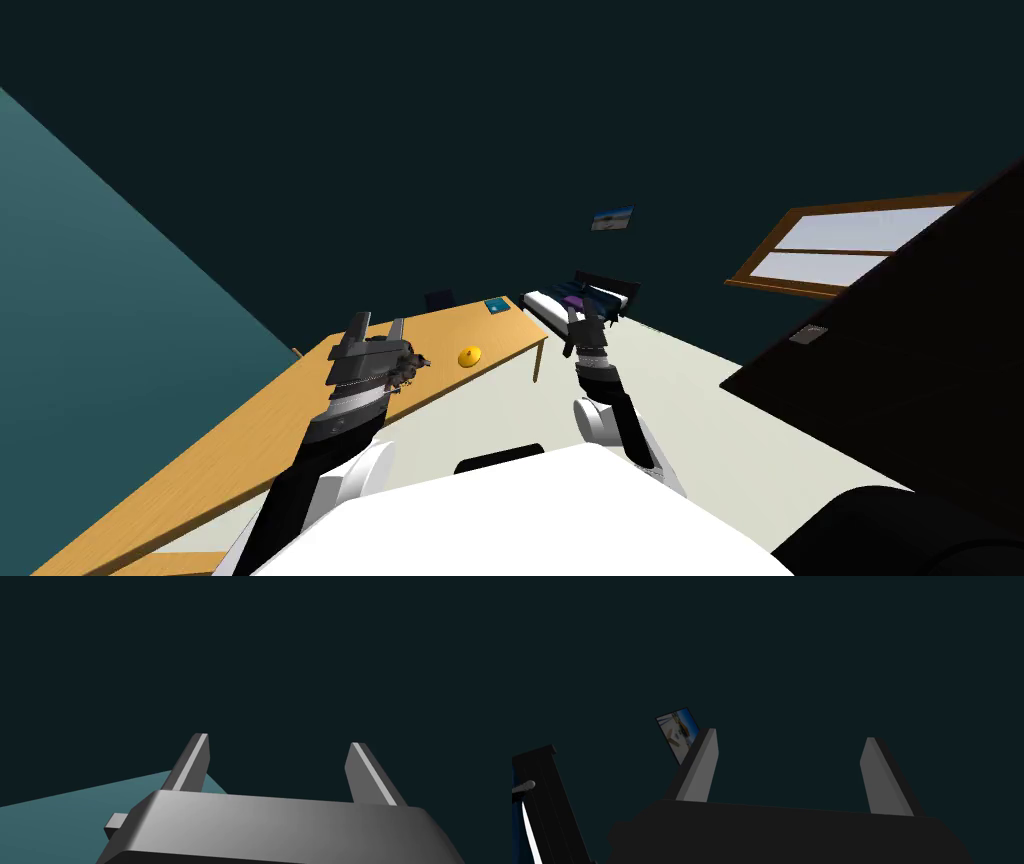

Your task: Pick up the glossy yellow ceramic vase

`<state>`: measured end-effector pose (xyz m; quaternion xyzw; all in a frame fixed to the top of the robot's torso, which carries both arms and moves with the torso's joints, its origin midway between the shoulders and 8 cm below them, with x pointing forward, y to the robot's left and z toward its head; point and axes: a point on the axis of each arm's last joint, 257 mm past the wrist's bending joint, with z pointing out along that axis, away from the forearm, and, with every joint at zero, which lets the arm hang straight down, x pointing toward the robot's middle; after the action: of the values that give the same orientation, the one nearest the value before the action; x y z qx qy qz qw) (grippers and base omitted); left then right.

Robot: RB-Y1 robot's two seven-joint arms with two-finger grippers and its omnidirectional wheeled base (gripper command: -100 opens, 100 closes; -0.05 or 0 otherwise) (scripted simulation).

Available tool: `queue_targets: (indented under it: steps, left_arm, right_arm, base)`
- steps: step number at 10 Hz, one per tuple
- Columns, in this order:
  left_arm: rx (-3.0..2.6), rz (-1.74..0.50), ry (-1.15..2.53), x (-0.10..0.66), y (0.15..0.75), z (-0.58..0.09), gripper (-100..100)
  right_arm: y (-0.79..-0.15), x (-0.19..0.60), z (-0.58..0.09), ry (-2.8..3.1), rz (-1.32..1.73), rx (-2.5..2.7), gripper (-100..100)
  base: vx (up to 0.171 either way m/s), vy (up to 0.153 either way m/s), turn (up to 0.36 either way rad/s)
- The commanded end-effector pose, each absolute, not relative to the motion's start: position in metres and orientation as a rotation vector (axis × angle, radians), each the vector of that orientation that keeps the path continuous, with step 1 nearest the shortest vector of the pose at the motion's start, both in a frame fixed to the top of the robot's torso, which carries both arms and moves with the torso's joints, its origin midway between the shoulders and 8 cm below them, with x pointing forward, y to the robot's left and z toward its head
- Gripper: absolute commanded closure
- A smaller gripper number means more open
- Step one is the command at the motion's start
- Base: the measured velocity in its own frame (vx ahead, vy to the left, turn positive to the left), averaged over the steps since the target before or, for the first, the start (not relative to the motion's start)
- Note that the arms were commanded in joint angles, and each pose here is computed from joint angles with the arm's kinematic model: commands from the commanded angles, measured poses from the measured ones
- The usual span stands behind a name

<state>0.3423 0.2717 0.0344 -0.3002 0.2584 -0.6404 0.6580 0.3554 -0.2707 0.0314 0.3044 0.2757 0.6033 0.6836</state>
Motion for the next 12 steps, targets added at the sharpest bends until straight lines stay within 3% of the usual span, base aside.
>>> queue_targets:
  steps: [1, 12]
  left_arm:
    - [-0.703, -1.463, 0.612, 0.348, 0.276, 0.029, -100]
    - [-1.077, -1.517, 0.725, 0.392, 0.337, -0.039, -100]
  right_arm:
    - [-0.271, 0.355, 0.031, 0.618, 1.353, 0.683, 0]
    - [-0.271, 0.355, 0.031, 0.618, 1.353, 0.683, 0]
  base:
    - [0.014, -0.046, -0.192]
    - [0.033, -0.076, -0.218]
